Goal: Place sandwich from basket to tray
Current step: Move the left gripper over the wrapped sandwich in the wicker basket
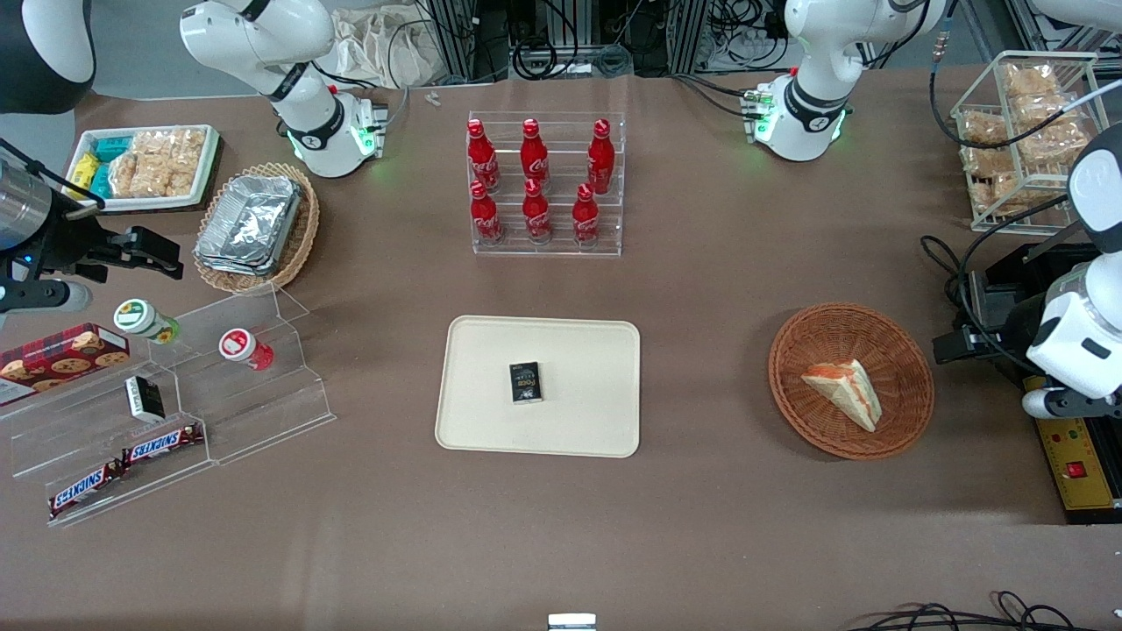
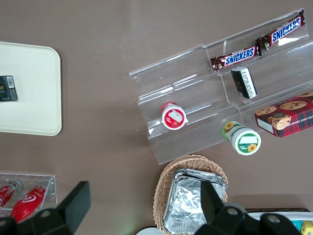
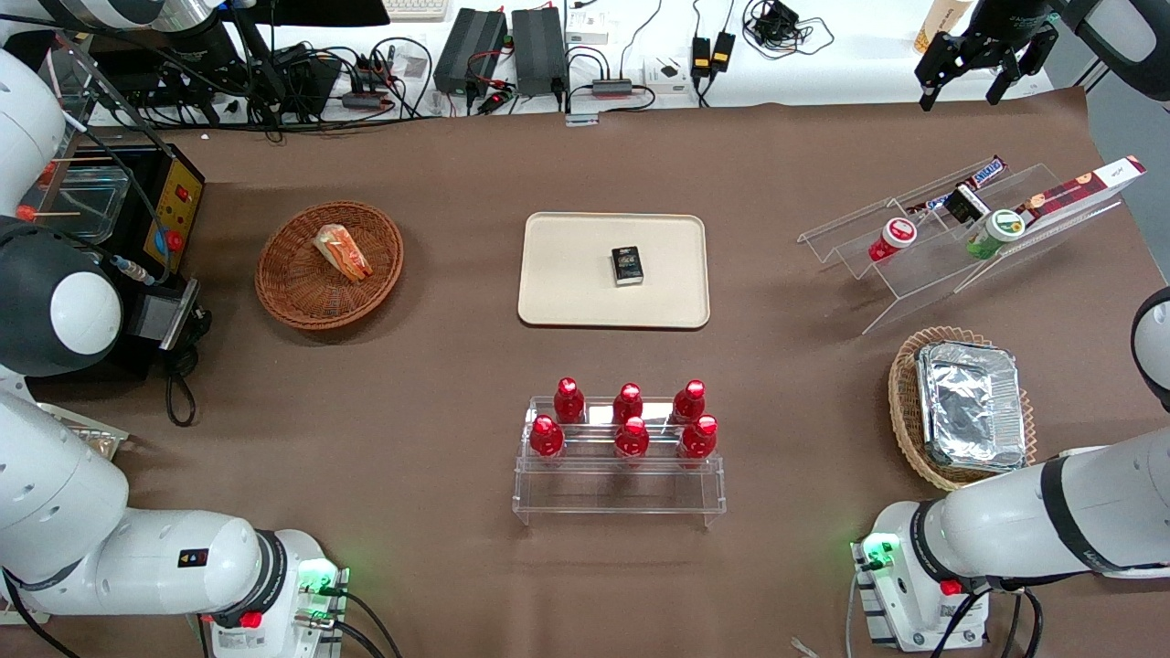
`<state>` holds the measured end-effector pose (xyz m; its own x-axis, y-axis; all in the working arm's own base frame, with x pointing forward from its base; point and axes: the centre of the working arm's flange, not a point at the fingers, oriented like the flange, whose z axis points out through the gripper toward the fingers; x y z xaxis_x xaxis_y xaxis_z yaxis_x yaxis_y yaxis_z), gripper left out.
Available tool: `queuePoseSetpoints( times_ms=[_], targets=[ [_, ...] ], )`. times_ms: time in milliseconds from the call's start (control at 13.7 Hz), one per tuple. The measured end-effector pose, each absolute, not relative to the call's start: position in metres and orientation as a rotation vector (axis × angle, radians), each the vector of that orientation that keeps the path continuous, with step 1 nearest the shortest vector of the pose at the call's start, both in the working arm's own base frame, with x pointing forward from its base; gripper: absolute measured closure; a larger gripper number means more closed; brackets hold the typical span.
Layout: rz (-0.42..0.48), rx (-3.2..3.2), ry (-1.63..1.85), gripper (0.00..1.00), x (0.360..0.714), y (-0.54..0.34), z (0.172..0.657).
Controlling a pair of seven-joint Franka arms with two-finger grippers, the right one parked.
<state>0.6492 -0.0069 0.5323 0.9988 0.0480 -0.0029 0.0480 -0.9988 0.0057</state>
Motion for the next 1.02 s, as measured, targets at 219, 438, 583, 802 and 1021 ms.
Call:
queuePoseSetpoints(
  times_ms=[219,438,583,802,1021],
  targets=[
    [-0.029,3.135,0.075,0.00,0.646,-0.007,0.533],
    [-0.049,3.135,0.074,0.00,0.645,-0.007,0.531],
    [-0.114,3.135,0.111,0.00,0.641,-0.006,0.515],
    [-0.196,3.123,0.386,0.00,0.635,-0.005,0.455],
    [-0.117,3.084,0.643,0.00,0.629,-0.005,0.396]
  ],
)
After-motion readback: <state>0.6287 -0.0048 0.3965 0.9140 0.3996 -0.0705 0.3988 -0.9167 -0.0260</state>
